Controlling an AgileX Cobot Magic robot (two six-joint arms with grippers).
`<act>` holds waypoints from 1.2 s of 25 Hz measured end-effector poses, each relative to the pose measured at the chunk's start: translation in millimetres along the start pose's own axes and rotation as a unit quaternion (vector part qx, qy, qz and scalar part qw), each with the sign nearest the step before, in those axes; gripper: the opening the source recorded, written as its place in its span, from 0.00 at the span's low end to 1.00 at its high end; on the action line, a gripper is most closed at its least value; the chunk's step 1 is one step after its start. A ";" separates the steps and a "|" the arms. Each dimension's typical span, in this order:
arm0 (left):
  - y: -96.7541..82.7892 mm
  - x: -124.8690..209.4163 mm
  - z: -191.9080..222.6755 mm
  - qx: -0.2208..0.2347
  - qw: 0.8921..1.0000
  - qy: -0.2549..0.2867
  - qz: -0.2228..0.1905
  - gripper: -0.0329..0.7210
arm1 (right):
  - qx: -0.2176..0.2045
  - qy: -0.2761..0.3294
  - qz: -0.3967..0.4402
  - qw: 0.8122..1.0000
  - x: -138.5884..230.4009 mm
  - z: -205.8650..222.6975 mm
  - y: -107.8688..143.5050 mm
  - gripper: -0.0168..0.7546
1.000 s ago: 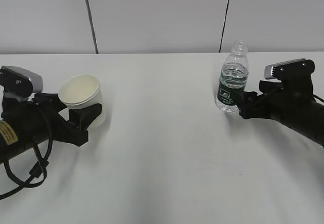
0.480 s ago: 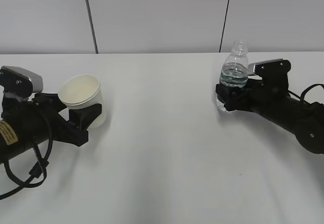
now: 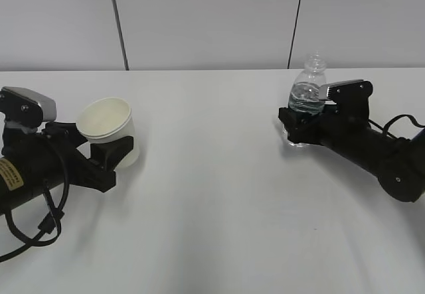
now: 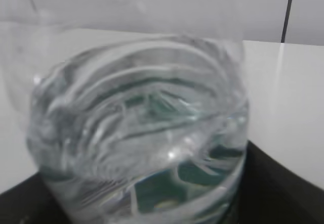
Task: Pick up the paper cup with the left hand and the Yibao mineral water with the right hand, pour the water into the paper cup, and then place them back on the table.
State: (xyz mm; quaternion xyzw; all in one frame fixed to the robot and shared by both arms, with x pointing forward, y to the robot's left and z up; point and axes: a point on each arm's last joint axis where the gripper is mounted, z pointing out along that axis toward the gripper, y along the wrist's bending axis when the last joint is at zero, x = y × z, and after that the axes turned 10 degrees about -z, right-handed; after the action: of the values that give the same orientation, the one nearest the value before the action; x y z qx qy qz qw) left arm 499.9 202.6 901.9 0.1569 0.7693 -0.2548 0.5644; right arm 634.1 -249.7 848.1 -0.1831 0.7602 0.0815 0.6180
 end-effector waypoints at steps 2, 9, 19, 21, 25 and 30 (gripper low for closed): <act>0.0 0.0 0.0 0.000 1.000 0.000 0.000 0.66 | -0.002 -0.007 0.000 1.000 0.2 0.2 0.5 0.67; 0.0 0.1 0.0 0.000 1.000 0.001 0.000 0.66 | -0.025 -0.015 -0.014 0.999 -0.5 0.0 4.9 0.62; -16.8 4.3 8.8 0.029 0.999 0.033 0.017 0.66 | -0.091 -0.037 -0.064 0.993 -35.4 12.9 39.9 0.62; -21.5 2.5 12.8 0.037 0.999 0.031 0.022 0.66 | -0.108 -0.049 -0.077 0.990 -46.8 19.9 53.5 0.62; -26.0 -0.9 20.5 0.042 0.998 0.038 0.015 0.66 | -0.143 -0.051 -0.104 0.983 -62.9 33.9 84.6 0.62; -31.0 0.2 22.0 0.049 0.998 0.044 0.013 0.66 | -0.173 -0.064 -0.137 0.973 -84.9 46.9 114.7 0.62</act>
State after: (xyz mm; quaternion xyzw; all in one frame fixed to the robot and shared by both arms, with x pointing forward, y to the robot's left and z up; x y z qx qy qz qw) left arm 500.8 164.6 903.2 0.2054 0.7780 -0.2776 0.5248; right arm 647.6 -112.7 908.2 -0.3842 0.6609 0.1380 0.6297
